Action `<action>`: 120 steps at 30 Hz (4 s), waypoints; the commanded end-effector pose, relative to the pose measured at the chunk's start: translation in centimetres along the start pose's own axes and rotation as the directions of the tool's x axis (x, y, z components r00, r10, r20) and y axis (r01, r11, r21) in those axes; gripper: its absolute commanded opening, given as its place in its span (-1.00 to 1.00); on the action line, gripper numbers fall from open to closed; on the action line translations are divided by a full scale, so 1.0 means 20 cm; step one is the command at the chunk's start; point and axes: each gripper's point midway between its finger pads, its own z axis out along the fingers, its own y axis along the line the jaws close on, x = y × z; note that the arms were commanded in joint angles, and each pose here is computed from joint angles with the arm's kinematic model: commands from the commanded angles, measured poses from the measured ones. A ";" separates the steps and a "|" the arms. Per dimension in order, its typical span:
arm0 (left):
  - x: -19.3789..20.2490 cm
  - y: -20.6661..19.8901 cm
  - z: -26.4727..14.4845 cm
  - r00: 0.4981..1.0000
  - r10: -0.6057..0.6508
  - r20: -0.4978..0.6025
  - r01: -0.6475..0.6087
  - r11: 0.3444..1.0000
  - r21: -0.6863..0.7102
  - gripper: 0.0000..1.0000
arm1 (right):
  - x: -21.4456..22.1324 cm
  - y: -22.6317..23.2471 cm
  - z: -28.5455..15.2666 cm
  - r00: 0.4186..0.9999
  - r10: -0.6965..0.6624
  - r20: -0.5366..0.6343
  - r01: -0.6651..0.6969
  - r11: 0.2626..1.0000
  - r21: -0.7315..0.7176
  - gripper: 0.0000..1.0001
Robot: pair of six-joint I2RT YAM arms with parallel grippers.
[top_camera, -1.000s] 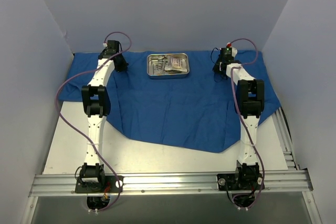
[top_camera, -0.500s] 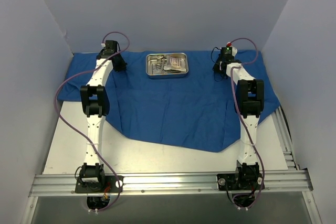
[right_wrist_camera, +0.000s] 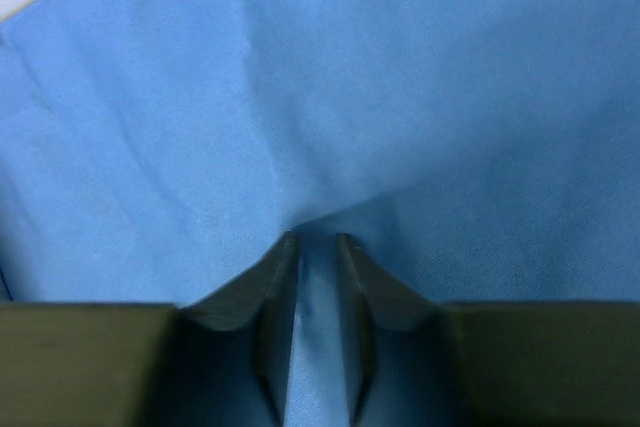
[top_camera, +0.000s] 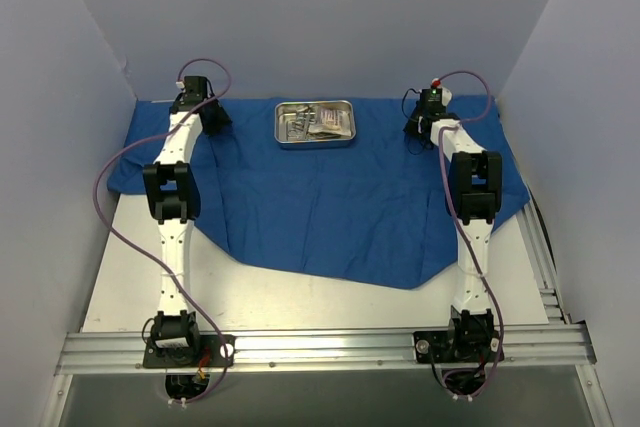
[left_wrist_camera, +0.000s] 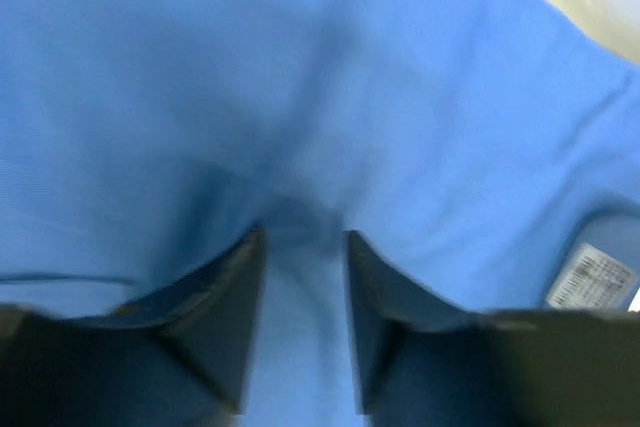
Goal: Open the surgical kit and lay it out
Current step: Move the surgical kit at the center of the board, then smooth out the surgical kit at the center of the board.
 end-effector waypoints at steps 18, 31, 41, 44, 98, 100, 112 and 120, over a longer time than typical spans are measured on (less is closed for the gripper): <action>-0.10 -0.04 -0.76 0.997 0.055 0.046 -0.047 0.985 -0.164 0.89 | 0.11 -0.46 -0.72 0.998 -0.001 -0.059 0.027 0.898 0.439 0.06; 0.31 0.25 -1.06 0.995 0.075 -0.068 -0.090 0.967 -0.239 0.93 | 0.44 -0.51 -0.79 0.990 0.026 -0.136 0.042 0.882 0.469 -0.05; 0.44 0.31 -1.18 0.989 0.086 -0.120 -0.112 0.967 -0.228 0.99 | 0.56 -0.60 -0.84 0.986 0.031 -0.165 0.069 0.820 0.568 -0.15; 0.43 0.31 -1.20 0.990 0.092 -0.110 -0.115 0.967 -0.228 0.99 | 0.55 -0.60 -0.89 0.989 0.023 -0.145 0.065 0.817 0.573 -0.15; 0.47 0.38 -1.22 0.989 0.102 -0.111 -0.128 0.954 -0.271 0.90 | 0.60 -0.76 -1.01 0.989 -0.018 -0.146 0.112 0.739 0.664 -1.00; 0.48 0.39 -1.22 0.988 0.100 -0.114 -0.129 0.952 -0.277 0.87 | 0.57 -0.81 -1.11 0.993 0.016 -0.114 0.067 0.724 0.687 -1.00; 0.44 0.40 -1.30 0.993 0.092 -0.073 -0.110 0.947 -0.301 0.85 | 0.64 -1.32 -1.79 0.833 0.510 0.214 -0.491 0.504 0.711 -1.00; 0.44 0.48 -1.38 0.997 0.066 -0.036 -0.074 0.925 -0.373 0.83 | 0.67 -1.47 -2.14 0.827 0.441 0.349 -0.506 0.314 0.803 -1.00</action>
